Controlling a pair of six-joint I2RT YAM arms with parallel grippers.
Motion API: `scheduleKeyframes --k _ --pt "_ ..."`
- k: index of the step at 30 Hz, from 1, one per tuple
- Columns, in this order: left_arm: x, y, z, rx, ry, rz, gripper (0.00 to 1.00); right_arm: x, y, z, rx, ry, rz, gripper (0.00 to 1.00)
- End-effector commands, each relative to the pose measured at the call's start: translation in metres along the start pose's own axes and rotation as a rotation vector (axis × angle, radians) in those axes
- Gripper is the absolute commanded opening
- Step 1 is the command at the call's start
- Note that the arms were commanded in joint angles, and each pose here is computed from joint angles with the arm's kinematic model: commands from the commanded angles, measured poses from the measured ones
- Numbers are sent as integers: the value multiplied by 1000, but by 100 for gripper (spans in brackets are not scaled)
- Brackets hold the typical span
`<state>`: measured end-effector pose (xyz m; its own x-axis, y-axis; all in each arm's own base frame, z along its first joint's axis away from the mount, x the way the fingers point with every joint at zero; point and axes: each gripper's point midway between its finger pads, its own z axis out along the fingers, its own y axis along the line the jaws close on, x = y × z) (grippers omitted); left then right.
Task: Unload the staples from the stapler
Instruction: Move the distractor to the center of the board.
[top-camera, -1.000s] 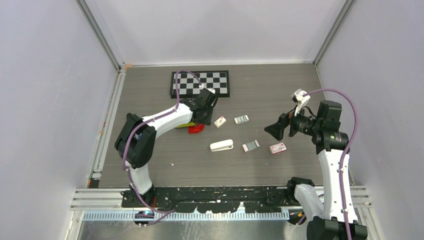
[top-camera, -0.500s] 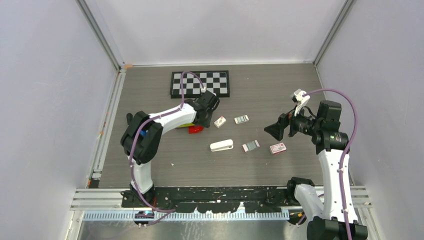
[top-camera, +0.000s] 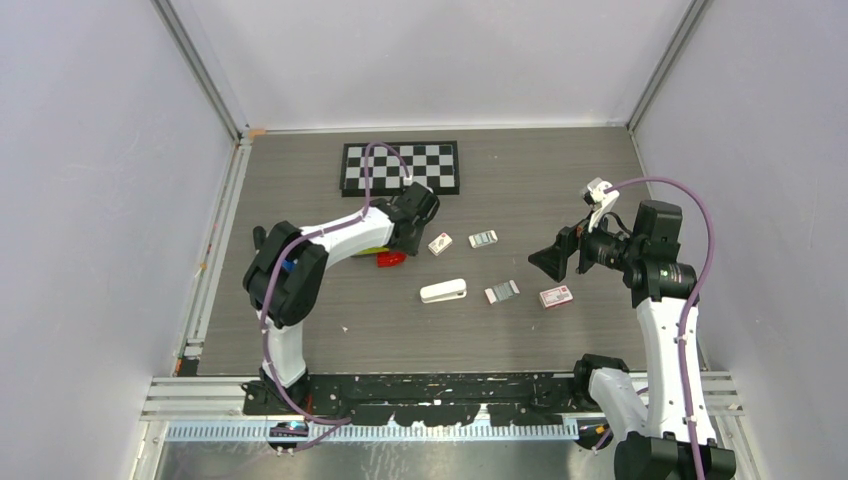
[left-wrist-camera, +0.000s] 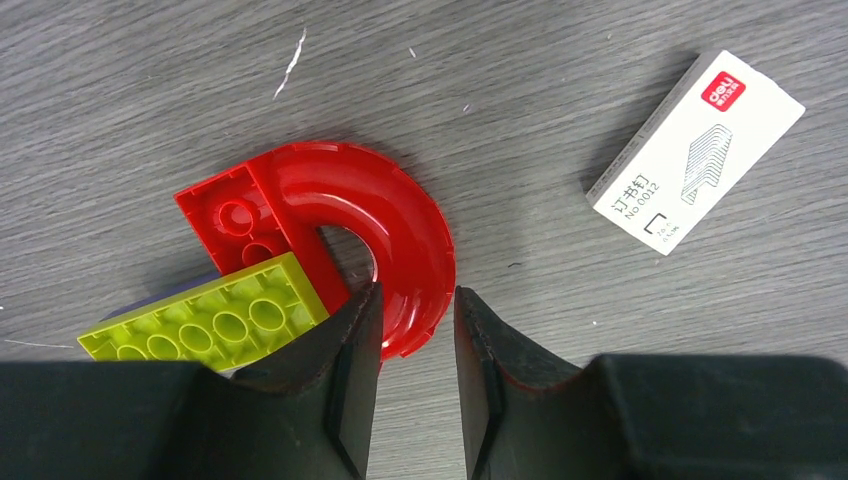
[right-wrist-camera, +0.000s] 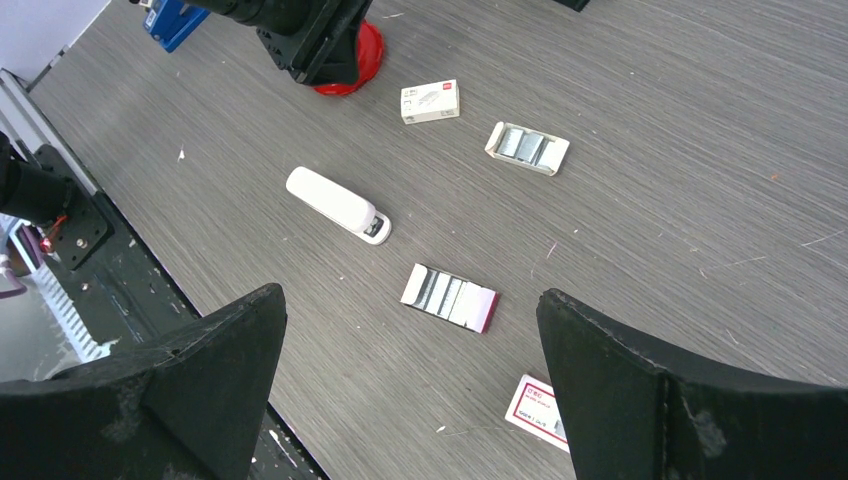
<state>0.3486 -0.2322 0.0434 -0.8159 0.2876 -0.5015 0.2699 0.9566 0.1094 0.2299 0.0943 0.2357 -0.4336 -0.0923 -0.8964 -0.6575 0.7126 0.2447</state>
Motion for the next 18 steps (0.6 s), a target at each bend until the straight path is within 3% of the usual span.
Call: scheduleKeyframes --k 1,7,14,18 --pt "-12 6 1 -33 -29 19 34 -9 0 0 -2 -20 -47 100" --pt "-11 17 9 -60 -17 36 30 -8 1 -1 -4 -19 -47 99" --pt "-24 72 27 -82 28 -30 17 -9 3 0 -12 -18 -55 99" --pt "-39 106 34 -98 48 -67 15 -8 4 1 -16 -13 -61 99"
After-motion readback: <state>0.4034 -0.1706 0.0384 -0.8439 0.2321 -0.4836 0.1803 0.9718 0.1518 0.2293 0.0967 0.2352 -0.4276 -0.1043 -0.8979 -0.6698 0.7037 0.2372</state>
